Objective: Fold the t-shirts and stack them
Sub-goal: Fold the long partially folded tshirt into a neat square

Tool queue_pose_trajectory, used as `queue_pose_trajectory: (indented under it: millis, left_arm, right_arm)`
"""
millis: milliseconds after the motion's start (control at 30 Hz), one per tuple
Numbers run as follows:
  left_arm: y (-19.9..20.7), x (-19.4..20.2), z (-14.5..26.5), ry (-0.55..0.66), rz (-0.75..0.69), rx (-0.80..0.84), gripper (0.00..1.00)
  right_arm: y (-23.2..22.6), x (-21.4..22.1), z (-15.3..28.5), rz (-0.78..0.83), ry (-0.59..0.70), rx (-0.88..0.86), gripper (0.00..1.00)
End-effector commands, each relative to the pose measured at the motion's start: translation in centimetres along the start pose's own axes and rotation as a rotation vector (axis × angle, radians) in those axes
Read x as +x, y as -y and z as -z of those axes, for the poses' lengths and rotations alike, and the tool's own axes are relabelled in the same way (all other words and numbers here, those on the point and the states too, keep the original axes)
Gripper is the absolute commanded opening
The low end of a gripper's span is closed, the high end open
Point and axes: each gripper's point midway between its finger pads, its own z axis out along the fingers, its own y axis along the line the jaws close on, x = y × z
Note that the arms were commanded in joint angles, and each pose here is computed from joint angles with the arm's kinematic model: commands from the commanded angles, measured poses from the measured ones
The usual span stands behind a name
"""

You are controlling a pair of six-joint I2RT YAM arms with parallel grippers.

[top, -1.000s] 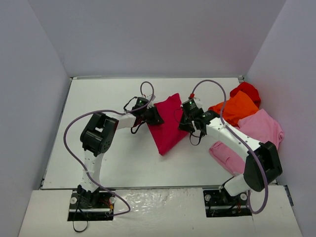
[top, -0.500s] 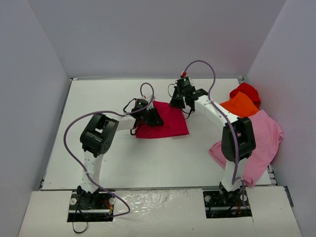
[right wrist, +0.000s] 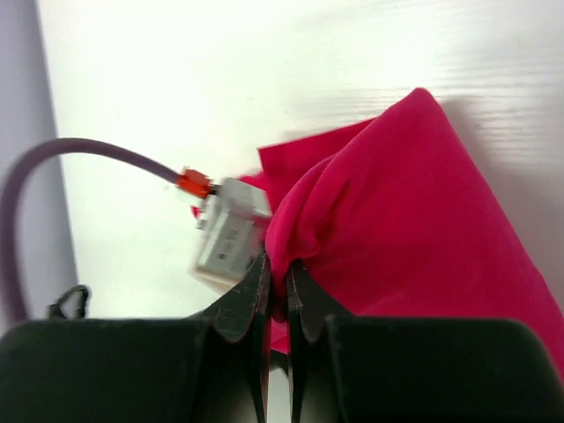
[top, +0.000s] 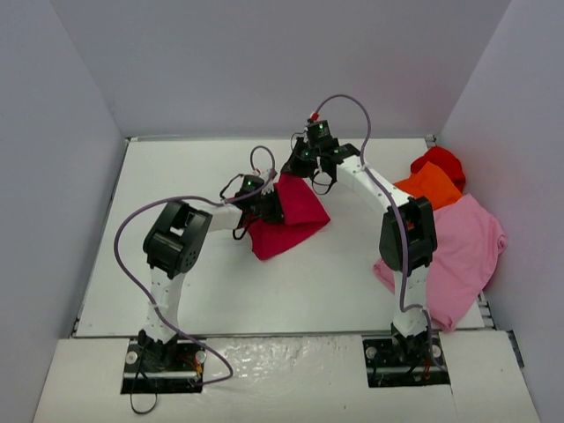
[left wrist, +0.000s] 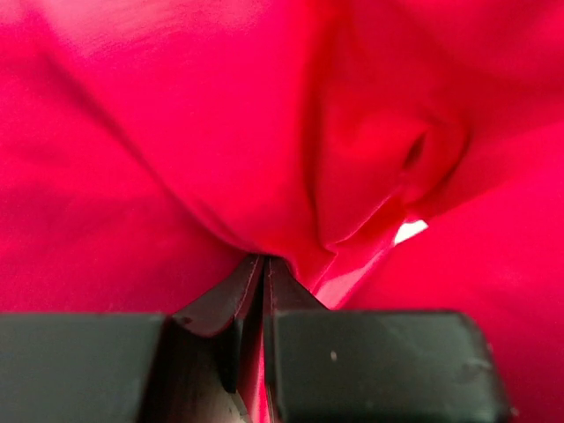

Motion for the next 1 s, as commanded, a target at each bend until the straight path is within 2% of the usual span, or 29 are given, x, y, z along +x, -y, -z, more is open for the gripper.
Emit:
queue_pose_trajectory:
  millis: [0,233,333,433,467,633,767,833,867,900,967]
  left_arm:
    - [2.6,-2.5,1.0,0.072,-0.041,0.070,0.00]
    - [2.5,-2.5,1.0,0.076,-0.039,0.066,0.00]
    - [2.5,-2.5,1.0,0.075,-0.035,0.068,0.00]
    - [2.5,-2.5,1.1,0.076,-0.044,0.063,0.00]
    - [2.4,-2.5,1.2,0.077,-0.044,0.062,0.00]
    - [2.6,-2.5,1.5,0.074,-0.046,0.066,0.00]
    - [3.3,-2.7,2.1,0.075,-0.046,0.074,0.00]
    - [4.3,-3.2,3.4,0.088,-0.063,0.069,0.00]
    - [4.4,-3.3,3.7,0.093,-0.069,0.066,0.00]
    - [4.4,-3.4,3.8,0.099,-0.072,0.060,0.00]
    - [5.2,-4.0,5.5,0.123,-0.112,0.036,0.00]
  right_arm:
    - [-7.5,-1.3,2.5,0.055,0.016,-0.227,0.00]
    - [-10.9,3.5,3.0,0.096,-0.094,-0.306,0.00]
    - [-11.1,7.1,3.2,0.139,-0.158,-0.295,0.00]
    - [-8.5,9.9,3.3,0.151,-0.196,-0.210,0.00]
    - [-8.3,10.2,3.3,0.152,-0.201,-0.203,0.00]
    - [-0.8,11.4,4.9,0.245,-0.163,0.074,0.00]
    - [2.1,11.2,5.7,0.293,-0.125,0.186,0.00]
    - [2.8,10.1,6.2,0.313,-0.078,0.234,0.14]
    - [3.0,9.6,6.3,0.320,-0.055,0.254,0.28]
    - [3.1,9.3,6.4,0.325,-0.043,0.263,0.30]
    - [4.0,6.5,7.2,0.336,0.070,0.355,0.54]
